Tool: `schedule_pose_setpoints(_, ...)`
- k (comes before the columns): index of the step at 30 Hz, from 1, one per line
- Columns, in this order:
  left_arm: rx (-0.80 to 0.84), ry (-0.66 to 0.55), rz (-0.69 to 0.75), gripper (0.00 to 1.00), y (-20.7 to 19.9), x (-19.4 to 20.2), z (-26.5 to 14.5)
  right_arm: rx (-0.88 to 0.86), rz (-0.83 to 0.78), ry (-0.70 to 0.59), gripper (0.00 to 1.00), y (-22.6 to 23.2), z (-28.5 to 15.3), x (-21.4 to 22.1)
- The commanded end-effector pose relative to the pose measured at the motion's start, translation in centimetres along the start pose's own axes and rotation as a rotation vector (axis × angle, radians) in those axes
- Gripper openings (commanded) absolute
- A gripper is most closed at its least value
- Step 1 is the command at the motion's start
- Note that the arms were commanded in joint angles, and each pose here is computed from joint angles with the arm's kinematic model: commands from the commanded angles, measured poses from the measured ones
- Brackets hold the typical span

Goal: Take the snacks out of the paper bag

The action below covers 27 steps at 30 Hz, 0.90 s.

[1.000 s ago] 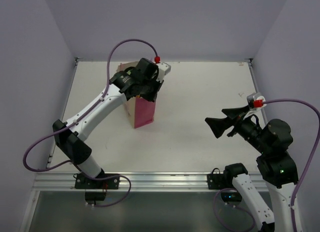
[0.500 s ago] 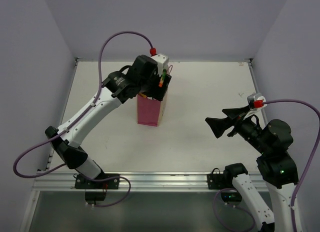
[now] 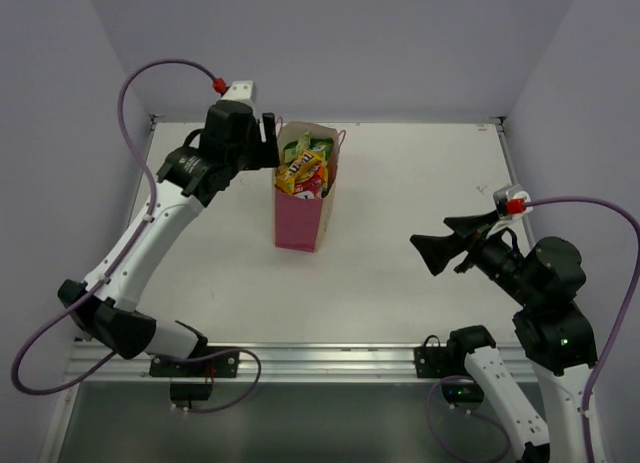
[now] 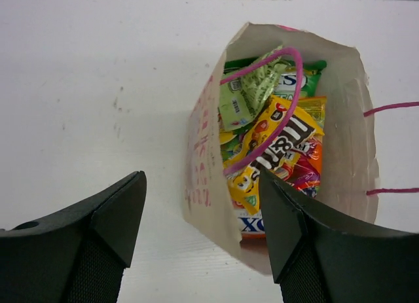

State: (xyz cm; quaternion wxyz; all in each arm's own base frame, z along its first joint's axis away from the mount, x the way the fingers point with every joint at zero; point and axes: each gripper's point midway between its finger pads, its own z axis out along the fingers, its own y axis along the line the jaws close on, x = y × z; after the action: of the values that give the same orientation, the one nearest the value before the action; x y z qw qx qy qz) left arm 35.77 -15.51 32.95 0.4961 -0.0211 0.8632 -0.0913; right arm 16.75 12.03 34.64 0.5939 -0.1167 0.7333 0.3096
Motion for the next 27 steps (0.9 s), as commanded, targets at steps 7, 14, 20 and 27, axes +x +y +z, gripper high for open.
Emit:
schedule_pose_setpoints(7,0.047,0.014,0.014,0.65,-2.3,1.3,6.3,-0.012,-0.02,-0.005,0.99,0.4,0.3,-1.5)
schedule_pose_setpoints(14,-0.024,-0.019,0.044,0.14,-0.9,0.7,8.4,-0.102,-0.018,0.002,0.99,1.8,1.5,-2.8)
schedule_pose_setpoints(20,-0.04,-0.114,0.126,0.0,0.1,-3.7,7.9,-0.146,-0.023,-0.036,0.99,2.8,5.5,-6.2)
schedule_pose_setpoints(27,-0.052,-0.279,0.39,0.0,1.2,-11.2,5.3,-0.297,-0.264,0.06,0.95,8.2,13.4,-7.1)
